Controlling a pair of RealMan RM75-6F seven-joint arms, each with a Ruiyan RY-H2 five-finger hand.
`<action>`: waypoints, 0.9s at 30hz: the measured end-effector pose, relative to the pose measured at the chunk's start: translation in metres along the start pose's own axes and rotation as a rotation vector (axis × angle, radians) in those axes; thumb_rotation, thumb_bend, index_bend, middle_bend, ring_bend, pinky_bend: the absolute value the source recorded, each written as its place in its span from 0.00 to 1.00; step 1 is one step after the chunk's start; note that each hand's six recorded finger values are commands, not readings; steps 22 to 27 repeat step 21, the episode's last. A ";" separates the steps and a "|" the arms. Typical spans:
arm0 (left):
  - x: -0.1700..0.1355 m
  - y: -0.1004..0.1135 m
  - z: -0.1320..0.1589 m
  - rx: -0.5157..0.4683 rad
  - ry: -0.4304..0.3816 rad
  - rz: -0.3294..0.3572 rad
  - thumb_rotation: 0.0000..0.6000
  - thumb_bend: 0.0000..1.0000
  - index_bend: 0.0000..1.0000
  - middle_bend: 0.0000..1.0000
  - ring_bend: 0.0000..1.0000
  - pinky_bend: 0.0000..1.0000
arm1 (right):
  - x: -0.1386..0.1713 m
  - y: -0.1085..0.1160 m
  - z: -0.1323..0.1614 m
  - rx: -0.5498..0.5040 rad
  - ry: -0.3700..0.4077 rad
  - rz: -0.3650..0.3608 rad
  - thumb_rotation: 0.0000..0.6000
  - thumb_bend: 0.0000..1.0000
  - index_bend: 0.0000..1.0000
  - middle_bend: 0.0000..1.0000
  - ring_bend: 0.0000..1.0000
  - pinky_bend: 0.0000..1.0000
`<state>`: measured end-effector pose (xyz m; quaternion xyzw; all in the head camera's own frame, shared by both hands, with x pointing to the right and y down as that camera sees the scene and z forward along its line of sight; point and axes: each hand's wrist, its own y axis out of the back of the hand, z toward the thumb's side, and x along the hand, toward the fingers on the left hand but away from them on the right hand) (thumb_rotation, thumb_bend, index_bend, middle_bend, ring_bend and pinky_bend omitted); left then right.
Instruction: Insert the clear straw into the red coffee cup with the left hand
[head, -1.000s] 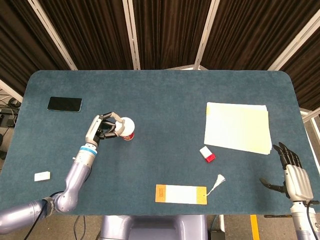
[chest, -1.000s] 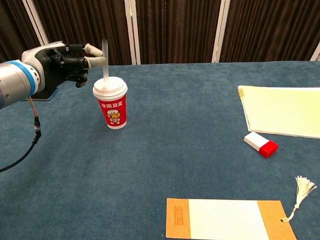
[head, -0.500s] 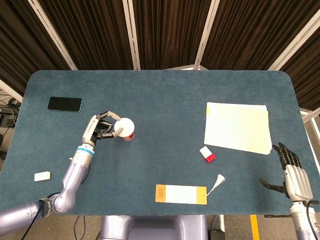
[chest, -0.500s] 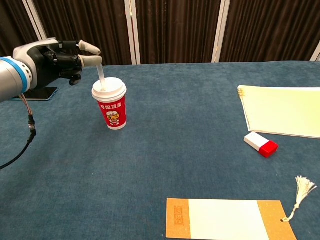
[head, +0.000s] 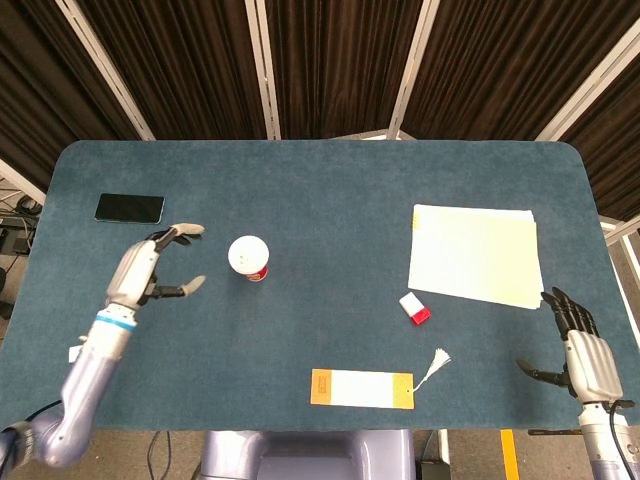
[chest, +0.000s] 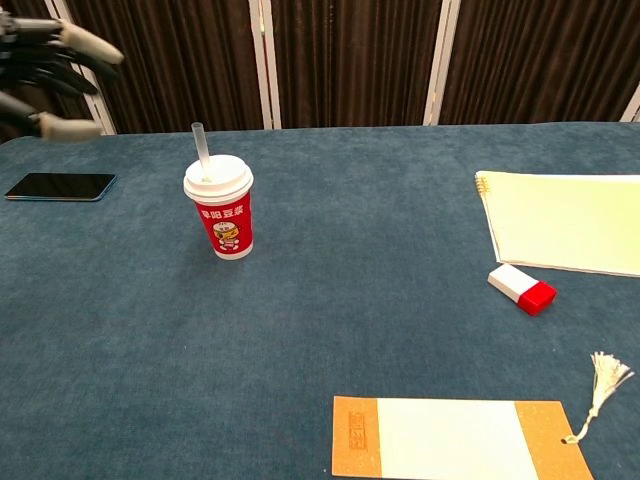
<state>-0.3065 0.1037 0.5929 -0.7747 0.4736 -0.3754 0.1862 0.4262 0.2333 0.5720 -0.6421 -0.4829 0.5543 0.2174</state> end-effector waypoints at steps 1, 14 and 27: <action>-0.008 0.005 -0.005 0.060 0.014 0.001 1.00 0.25 0.10 0.00 0.00 0.00 | 0.000 0.000 0.000 0.005 0.002 0.001 1.00 0.15 0.06 0.00 0.00 0.00; -0.118 0.057 -0.074 0.627 0.265 0.040 1.00 0.21 0.00 0.00 0.00 0.00 | 0.000 0.000 0.002 0.119 0.047 -0.010 1.00 0.14 0.06 0.00 0.00 0.00; -0.147 0.068 -0.093 0.691 0.324 0.058 1.00 0.21 0.00 0.00 0.00 0.00 | -0.001 -0.002 0.007 0.209 0.099 -0.034 1.00 0.14 0.06 0.00 0.00 0.00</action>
